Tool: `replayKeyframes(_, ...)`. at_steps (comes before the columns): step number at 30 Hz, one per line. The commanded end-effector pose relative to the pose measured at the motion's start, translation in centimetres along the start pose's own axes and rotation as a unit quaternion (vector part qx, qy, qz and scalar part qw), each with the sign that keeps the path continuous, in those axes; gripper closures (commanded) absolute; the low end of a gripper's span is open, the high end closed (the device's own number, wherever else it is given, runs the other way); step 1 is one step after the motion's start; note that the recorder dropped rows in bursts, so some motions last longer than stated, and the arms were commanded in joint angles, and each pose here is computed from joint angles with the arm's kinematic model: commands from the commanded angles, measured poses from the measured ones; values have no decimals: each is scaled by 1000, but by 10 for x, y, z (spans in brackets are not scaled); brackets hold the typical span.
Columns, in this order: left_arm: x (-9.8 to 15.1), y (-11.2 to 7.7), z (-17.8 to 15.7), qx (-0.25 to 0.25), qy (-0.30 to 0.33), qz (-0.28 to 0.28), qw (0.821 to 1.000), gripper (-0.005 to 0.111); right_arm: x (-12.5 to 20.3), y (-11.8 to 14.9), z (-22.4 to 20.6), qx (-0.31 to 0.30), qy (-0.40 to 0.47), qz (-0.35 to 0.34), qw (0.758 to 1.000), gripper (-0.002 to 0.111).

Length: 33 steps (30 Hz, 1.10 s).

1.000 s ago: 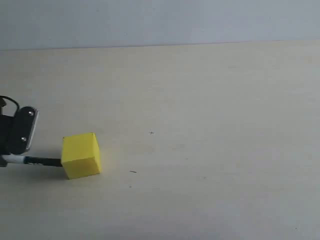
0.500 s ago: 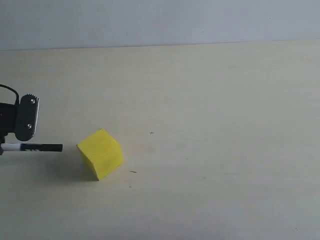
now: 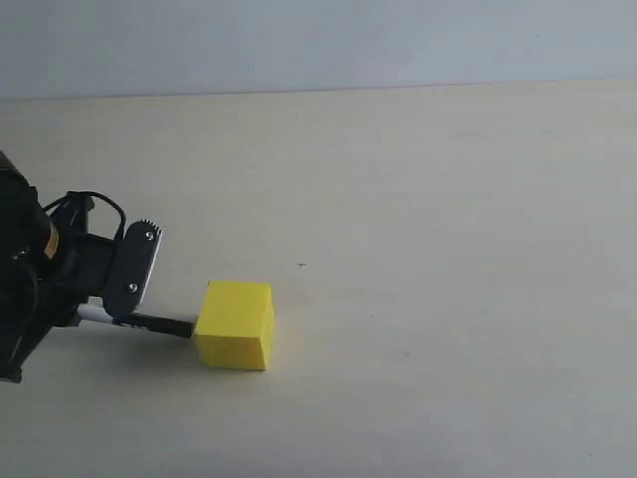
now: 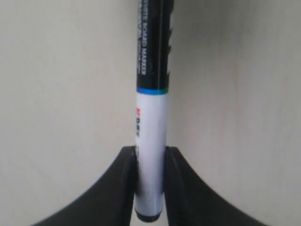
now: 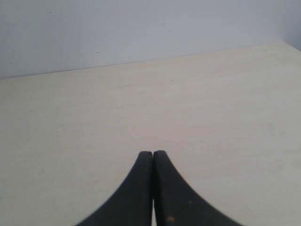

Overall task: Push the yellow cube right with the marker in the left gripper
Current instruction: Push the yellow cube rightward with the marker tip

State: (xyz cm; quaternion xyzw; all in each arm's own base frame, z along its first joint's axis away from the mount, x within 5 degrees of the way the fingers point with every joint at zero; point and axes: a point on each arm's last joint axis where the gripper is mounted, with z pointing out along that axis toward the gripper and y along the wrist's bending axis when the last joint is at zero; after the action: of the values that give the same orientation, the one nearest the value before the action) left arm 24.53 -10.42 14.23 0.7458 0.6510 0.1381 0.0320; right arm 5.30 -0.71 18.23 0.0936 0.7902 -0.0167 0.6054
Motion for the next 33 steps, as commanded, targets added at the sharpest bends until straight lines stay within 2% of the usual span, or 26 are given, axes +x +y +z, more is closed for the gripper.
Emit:
replayKeyframes(1,15,-3,-11,26,42,-17,999,107,1,0,0,-1,-2,0,1000,108)
replayKeyframes(9,15,-1,-17,10,26,-42,999,107,1,0,0,-1,-2,0,1000,108)
replayKeyframes(11,5,-1,-15,6,1,-47,999,107,1,0,0,-1,-2,0,1000,108)
replayKeyframes(14,-25,2,-16,-33,-62,-37,997,107,1,0,0,-1,-2,0,1000,108)
replayKeyframes(16,-42,1,-20,-43,-79,-14,996,107,1,0,0,-1,-2,0,1000,108)
replayKeyframes(18,-44,0,-22,-33,-60,0,998,107,1,0,0,-1,-2,0,1000,108)
replayKeyframes(21,-24,-2,-22,-2,24,-19,1000,107,1,0,0,-1,-2,0,1000,108)
replayKeyframes(24,-21,-3,-21,7,33,-26,999,107,1,0,0,-1,-2,0,1000,108)
replayKeyframes(27,-31,-1,-22,-9,-6,-36,999,107,1,0,0,-1,-2,0,1000,108)
replayKeyframes(33,-66,-11,-29,-26,-72,-1,997,107,1,0,0,-1,-2,0,1000,108)
